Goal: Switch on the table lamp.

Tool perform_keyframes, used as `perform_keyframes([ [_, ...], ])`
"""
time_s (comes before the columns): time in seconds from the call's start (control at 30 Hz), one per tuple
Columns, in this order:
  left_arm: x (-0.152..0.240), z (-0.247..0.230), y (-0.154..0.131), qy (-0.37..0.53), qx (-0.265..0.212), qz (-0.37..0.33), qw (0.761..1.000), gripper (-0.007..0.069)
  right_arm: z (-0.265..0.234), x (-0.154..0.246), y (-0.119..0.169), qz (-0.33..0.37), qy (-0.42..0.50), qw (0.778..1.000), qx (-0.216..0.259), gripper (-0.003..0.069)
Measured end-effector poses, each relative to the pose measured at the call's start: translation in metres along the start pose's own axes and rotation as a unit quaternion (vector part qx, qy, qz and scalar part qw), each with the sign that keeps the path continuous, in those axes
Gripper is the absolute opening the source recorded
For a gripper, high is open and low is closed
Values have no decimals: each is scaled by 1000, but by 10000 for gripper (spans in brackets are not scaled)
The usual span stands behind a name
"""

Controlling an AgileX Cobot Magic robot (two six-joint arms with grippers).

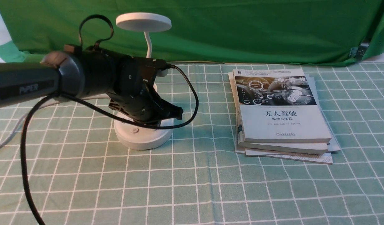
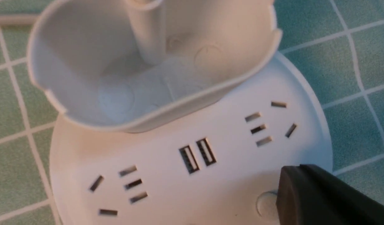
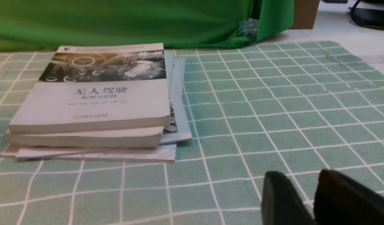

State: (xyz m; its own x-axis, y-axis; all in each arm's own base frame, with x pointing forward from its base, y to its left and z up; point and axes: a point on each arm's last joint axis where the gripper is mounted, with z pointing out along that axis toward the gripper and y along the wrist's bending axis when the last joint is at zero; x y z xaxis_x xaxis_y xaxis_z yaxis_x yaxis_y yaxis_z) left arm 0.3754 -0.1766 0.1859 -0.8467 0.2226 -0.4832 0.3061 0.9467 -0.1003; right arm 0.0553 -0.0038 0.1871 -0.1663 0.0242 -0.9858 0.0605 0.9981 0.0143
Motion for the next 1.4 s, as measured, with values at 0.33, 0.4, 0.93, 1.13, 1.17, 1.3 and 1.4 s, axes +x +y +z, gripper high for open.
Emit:
perform_keyframes([
  [0.33, 1, 5, 0, 5, -1, -6, 1000, -1, 0, 0, 0, 0, 0, 1000, 0, 238],
  [0.4, 1, 7, 0, 5, -1, -11, 1000, -1, 0, 0, 0, 0, 0, 1000, 0, 238],
  [0.93, 6, -49, 1, 18, -11, -8, 1000, 0, 0, 0, 0, 0, 0, 1000, 0, 238],
  [1.13, 48, -102, 0, 6, 23, -21, 999, 0, 0, 0, 0, 0, 0, 1000, 0, 238],
  [1.17, 52, -102, 0, 7, 25, -20, 999, 0, 0, 0, 0, 0, 0, 1000, 0, 238],
  [1.3, 86, -170, -3, -115, 84, -23, 989, 0, 0, 0, 0, 0, 0, 1000, 0, 238],
  [1.4, 107, -211, -1, -229, 107, -19, 967, 0, 0, 0, 0, 0, 0, 1000, 0, 238],
])
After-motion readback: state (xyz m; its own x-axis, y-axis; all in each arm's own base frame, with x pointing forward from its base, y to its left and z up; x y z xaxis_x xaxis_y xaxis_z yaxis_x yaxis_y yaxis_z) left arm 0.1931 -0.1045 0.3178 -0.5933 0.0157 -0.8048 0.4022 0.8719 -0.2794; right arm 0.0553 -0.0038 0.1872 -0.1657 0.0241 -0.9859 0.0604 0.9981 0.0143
